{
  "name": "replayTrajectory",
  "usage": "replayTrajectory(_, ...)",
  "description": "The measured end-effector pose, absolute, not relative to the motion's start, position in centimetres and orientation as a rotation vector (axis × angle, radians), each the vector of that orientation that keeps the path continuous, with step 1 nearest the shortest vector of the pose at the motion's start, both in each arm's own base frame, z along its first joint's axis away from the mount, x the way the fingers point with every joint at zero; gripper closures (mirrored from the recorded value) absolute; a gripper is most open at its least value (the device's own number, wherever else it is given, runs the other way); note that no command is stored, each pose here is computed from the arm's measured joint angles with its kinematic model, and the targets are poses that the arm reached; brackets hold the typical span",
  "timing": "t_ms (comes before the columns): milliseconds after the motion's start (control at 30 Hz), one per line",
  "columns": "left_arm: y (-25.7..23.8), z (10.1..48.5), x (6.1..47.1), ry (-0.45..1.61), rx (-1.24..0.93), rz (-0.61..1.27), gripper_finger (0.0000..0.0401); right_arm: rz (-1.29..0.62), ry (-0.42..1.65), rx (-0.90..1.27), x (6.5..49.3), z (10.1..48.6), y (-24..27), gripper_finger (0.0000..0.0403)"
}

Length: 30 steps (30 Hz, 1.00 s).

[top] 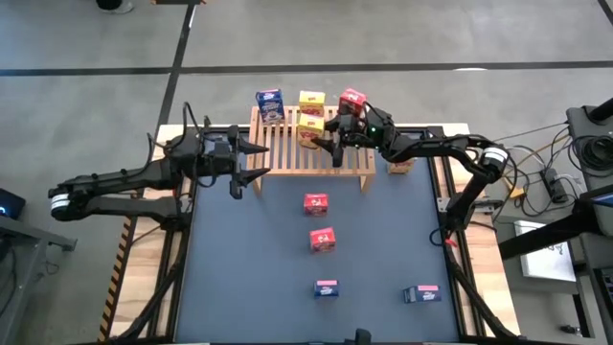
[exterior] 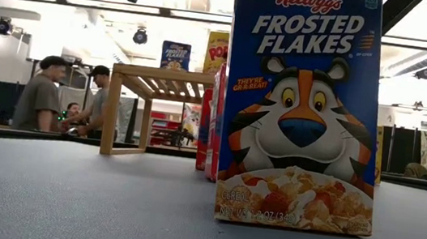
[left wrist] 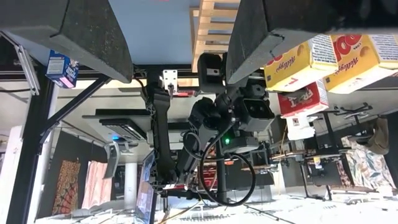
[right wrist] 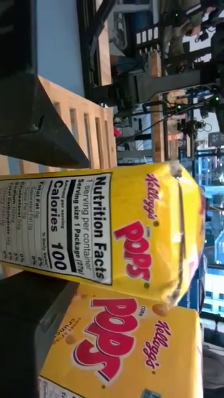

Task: Stack cereal on shelf
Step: Put the left yellow cereal box on the shelf aligned with the other yellow cereal box

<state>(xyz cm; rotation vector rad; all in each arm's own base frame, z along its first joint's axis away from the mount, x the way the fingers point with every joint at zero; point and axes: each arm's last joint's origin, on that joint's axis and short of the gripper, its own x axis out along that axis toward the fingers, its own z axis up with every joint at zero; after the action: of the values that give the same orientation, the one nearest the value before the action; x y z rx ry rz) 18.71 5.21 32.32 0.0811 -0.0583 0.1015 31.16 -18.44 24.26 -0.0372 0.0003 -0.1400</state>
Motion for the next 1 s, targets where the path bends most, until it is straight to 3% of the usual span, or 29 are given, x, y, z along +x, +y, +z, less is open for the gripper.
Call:
replayTrajectory(400, 5.2, 32.4, 18.7, -0.063, 0.027, 0.100, 0.0158, -0.131, -0.032, -0.033, 31.0, 25.3, -17.9, 0.0135)
replayTrajectory(1000, 5.2, 32.3, 18.7, -0.065, -0.038, 0.097, 0.0159, -0.183, 0.037, -0.084, 29.2, 28.5, -15.7, 0.0131)
